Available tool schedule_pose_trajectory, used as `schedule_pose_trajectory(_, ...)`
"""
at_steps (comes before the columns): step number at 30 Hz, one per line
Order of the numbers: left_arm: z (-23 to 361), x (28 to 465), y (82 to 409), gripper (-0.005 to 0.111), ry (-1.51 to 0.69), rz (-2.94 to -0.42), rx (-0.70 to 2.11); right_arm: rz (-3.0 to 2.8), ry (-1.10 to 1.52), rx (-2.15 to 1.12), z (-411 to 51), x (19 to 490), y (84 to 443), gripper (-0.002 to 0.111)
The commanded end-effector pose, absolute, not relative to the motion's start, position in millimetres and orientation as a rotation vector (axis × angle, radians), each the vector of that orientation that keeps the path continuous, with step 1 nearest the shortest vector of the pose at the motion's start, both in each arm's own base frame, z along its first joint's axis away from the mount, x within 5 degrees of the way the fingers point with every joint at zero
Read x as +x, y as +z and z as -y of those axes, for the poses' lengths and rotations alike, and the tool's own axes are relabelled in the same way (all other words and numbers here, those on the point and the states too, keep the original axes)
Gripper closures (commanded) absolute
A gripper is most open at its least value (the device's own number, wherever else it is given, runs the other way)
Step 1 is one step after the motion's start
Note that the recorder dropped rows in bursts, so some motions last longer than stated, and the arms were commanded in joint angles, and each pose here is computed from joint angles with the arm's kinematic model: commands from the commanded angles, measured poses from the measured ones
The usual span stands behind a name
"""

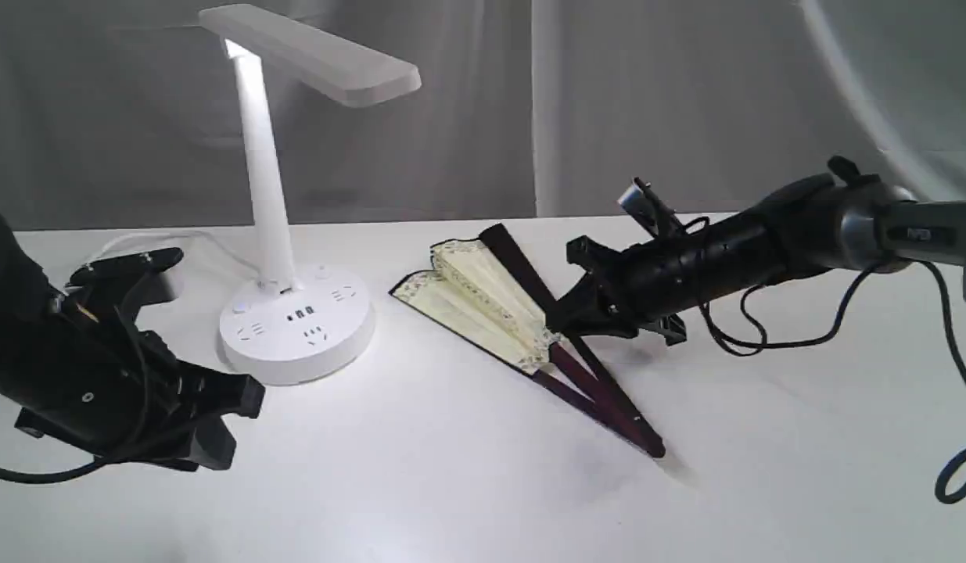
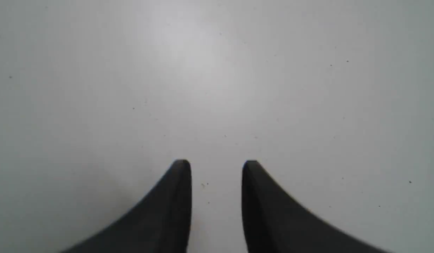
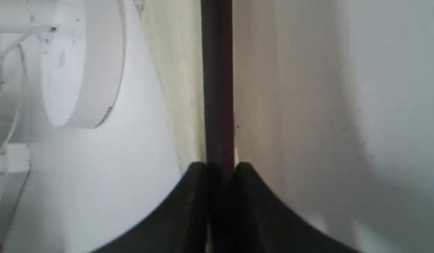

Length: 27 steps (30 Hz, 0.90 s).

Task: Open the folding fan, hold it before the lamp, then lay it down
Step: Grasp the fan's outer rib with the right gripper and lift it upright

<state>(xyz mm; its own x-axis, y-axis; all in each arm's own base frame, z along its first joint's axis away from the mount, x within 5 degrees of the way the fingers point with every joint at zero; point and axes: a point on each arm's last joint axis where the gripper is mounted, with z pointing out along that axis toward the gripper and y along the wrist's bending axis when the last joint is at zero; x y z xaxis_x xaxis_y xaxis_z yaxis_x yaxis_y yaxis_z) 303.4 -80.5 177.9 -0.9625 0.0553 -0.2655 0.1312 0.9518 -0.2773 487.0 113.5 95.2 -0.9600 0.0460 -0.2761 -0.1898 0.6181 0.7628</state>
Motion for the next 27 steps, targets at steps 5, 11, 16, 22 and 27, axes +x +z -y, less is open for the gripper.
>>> schedule_pose_trajectory(5,83.8,303.9,179.8,0.081,-0.443,-2.823,0.228,-2.503,1.463,-0.124,-95.9,483.7,119.2,0.108)
schedule_pose_trajectory(11,84.3,301.4,179.4,0.081,-0.451,-2.844,0.266,-2.470,1.477,-0.212,-95.2,478.5,151.0,0.108)
schedule_pose_trajectory(16,84.1,301.1,179.2,0.083,-0.448,-2.846,0.271,-2.442,1.480,-0.242,-95.6,475.4,172.7,0.108)
schedule_pose_trajectory(22,83.8,301.3,179.2,0.107,-0.432,-2.832,0.340,-2.439,1.482,-0.222,-95.4,467.6,190.8,0.108)
schedule_pose_trajectory(27,92.3,299.0,179.2,0.107,-0.435,-2.826,0.392,-2.473,1.503,-0.187,-91.8,453.6,184.3,0.108)
